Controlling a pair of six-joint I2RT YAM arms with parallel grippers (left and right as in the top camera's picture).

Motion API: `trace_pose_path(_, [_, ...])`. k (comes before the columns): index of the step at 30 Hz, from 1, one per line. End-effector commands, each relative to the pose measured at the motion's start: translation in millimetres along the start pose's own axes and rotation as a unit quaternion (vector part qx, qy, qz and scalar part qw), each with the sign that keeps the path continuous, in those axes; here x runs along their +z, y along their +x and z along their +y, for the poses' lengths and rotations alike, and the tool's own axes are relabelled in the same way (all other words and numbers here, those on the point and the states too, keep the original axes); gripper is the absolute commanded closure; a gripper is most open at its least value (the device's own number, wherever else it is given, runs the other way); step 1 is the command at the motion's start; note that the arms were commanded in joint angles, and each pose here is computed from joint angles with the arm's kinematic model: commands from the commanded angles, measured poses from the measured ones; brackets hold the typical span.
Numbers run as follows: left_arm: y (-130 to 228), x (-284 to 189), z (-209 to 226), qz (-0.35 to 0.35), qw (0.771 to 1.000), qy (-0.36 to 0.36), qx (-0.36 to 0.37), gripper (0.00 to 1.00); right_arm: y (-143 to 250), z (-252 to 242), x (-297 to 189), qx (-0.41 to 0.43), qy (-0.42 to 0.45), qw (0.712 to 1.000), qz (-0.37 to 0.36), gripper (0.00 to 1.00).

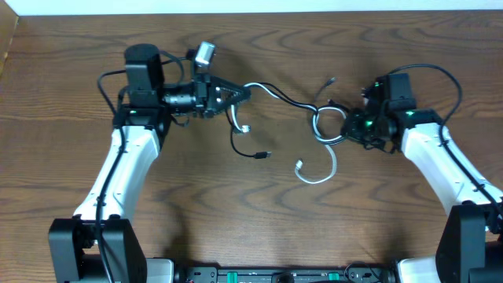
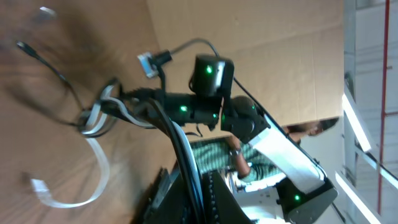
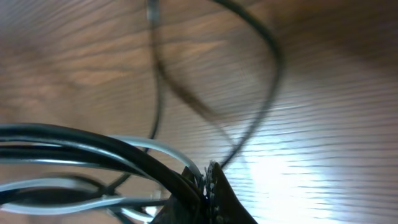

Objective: Untangle cables

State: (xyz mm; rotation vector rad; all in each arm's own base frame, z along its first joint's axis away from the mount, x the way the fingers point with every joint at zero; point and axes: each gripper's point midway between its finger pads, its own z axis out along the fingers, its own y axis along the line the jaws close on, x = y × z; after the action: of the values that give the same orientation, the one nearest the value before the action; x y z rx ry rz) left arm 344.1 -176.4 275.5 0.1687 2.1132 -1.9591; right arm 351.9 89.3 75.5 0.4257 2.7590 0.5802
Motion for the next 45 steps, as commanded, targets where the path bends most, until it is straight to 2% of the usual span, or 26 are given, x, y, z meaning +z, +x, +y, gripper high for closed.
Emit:
trace_pose_path(1, [-11.9, -24.4, 2.7, -0.031, 0.999, -0.007, 0.028, 0.93, -18.1, -34.5, -13.8, 0.005, 0.045, 0.999, -0.030, 0.99])
trace_pose_path(6, [-23.4, -57.6, 24.0, -0.085, 0.996, -0.031, 0.012, 0.93, -20.9, -60.0, -21.9, 0.007, 0.059, 0.998, -0.025, 0.99])
trace_pose_path(14, [-34.1, -80.1, 59.7, -0.127, 0.990, -0.058, -0.017, 0.93, -21.7, -73.9, -26.8, 0.017, 0.065, 0.998, -0.022, 0.99])
trace_pose_path(18, [-23.5, -80.3, 101.8, -0.137, 0.982, -0.114, -0.063, 0.92, -12.4, -43.8, -24.3, -0.046, -0.016, 0.999, 0.003, 0.99])
trace_pose_path(21, [0.5, -72.8, 135.1, -0.118, 0.969, -0.196, -0.090, 0.93, -5.3, -24.2, -22.5, -0.074, -0.054, 0.996, 0.016, 0.99])
trace_pose_path(23, [14.8, -67.1, 149.3, -0.098, 0.961, -0.239, -0.097, 0.93, -0.7, -10.3, -21.0, -0.086, -0.076, 0.993, 0.022, 0.99])
trace_pose_path(27, [31.6, -51.2, 159.7, -0.061, 0.954, -0.278, -0.090, 0.92, 8.8, 18.8, -18.4, -0.124, -0.121, 0.984, 0.032, 0.99])
trace_pose_path(28, [33.6, -46.4, 159.3, -0.054, 0.955, -0.279, -0.085, 0.90, 11.5, 26.6, -18.1, -0.132, -0.133, 0.982, 0.034, 0.99])
trace_pose_path(30, [37.0, -37.9, 159.7, -0.043, 0.955, -0.284, -0.078, 0.68, 17.3, 41.7, -18.4, -0.145, -0.158, 0.976, 0.040, 0.99])
trace_pose_path(33, [42.0, -26.2, 158.0, -0.027, 0.956, -0.283, -0.068, 0.48, 23.6, 65.1, -23.4, -0.154, -0.212, 0.964, 0.048, 0.99])
trace_pose_path(39, [44.0, -8.6, 146.2, -0.011, 0.961, -0.273, -0.035, 0.40, 31.8, 96.2, -42.0, -0.165, -0.311, 0.934, 0.063, 0.99])
trace_pose_path(45, [44.7, 13.8, 134.2, 0.005, 0.966, -0.258, 0.010, 0.37, 35.0, 116.4, -60.9, -0.180, -0.380, 0.905, 0.066, 0.99])
